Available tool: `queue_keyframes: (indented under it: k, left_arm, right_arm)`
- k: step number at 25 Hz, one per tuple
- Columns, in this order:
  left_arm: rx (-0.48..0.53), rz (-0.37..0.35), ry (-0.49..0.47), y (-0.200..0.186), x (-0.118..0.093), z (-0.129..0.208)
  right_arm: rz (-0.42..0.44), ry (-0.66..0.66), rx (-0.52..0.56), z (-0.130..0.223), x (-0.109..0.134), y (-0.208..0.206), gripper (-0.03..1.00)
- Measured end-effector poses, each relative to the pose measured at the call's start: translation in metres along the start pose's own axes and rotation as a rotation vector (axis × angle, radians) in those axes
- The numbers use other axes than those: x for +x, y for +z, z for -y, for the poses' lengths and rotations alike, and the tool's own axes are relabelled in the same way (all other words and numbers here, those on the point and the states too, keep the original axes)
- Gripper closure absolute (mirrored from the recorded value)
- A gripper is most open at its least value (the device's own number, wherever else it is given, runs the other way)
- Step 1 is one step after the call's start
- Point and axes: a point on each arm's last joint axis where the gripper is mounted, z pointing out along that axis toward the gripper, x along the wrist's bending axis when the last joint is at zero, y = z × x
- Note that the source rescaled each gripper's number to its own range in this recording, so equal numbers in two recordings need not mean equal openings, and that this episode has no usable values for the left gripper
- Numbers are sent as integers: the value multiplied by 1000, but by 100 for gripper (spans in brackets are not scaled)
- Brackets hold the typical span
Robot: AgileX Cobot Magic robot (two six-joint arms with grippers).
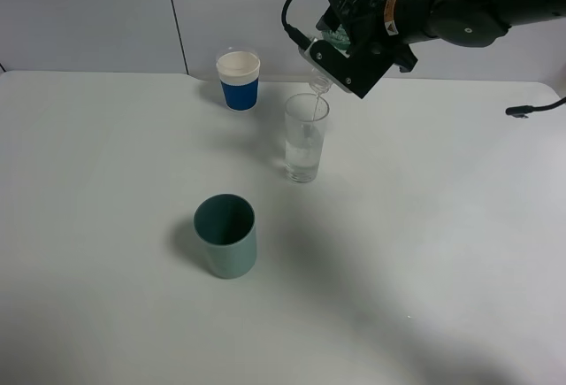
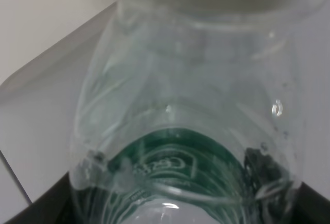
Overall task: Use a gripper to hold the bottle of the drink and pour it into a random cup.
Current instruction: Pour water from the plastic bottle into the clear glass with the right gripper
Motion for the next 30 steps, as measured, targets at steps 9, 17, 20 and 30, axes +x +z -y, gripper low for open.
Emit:
queue_keyframes:
  k: [9,17,20,30]
  left_arm:
    - [0,0,0,0,0,0]
    - [0,0,0,0,0,0]
    - [0,0,0,0,0,0]
    - [0,0,0,0,0,0]
  right_arm:
    - [11,-24,-5,-2,-3,0,96]
    - [26,-49,-12,-5,-6,0,96]
    - [32,-51,-15,-6,-7,0,96]
    - [29,-60,-15,-6,-7,0,96]
